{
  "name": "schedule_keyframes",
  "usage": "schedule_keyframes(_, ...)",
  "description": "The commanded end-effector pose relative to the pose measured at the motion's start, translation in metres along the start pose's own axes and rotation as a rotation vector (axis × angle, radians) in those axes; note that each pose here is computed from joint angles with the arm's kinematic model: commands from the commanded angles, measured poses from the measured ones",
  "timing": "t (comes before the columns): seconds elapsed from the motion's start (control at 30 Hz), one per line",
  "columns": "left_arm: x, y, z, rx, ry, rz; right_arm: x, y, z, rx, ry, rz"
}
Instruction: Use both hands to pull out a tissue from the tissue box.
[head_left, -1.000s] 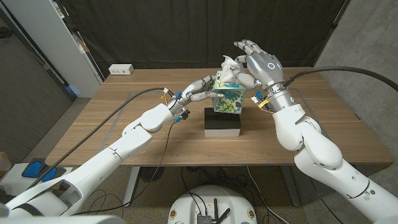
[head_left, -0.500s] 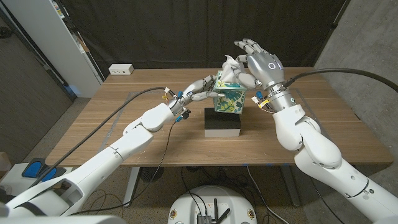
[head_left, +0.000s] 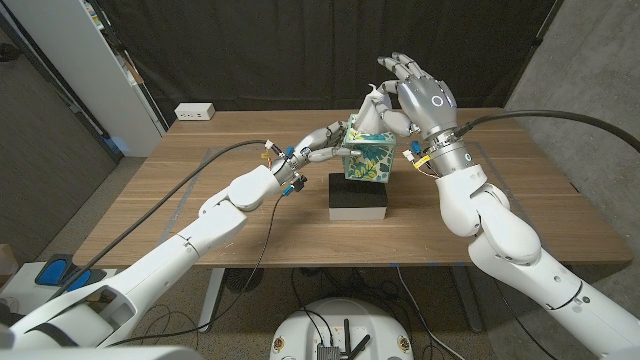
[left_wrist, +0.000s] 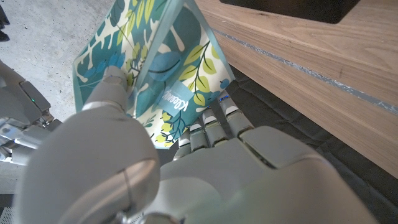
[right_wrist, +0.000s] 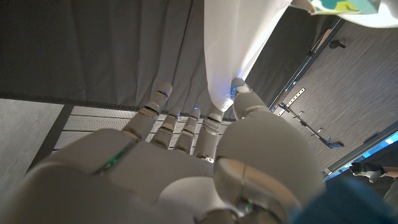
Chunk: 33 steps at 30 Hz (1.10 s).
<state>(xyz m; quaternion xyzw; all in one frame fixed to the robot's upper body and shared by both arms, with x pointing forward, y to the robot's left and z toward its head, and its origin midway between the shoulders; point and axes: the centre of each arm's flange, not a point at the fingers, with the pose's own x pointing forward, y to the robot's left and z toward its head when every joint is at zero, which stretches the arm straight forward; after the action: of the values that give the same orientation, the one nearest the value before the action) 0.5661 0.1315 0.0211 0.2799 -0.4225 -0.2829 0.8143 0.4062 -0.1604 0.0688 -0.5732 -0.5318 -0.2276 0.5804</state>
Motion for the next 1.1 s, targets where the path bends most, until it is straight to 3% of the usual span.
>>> schedule_keyframes(0.03, 0.002, 0.000, -0.001, -0.001, -0.001, -0.003, 0.008, -0.001, 0.002, -0.042, -0.013, -0.038)
schedule_keyframes(0.53, 0.003, 0.001, -0.001, 0.001, -0.002, 0.002, 0.016, -0.008, -0.001, -0.062, -0.005, -0.098)
schedule_keyframes(1.1, 0.003, 0.001, -0.001, 0.001, 0.004, 0.004, 0.020, -0.013, -0.006, -0.037, 0.011, -0.229)
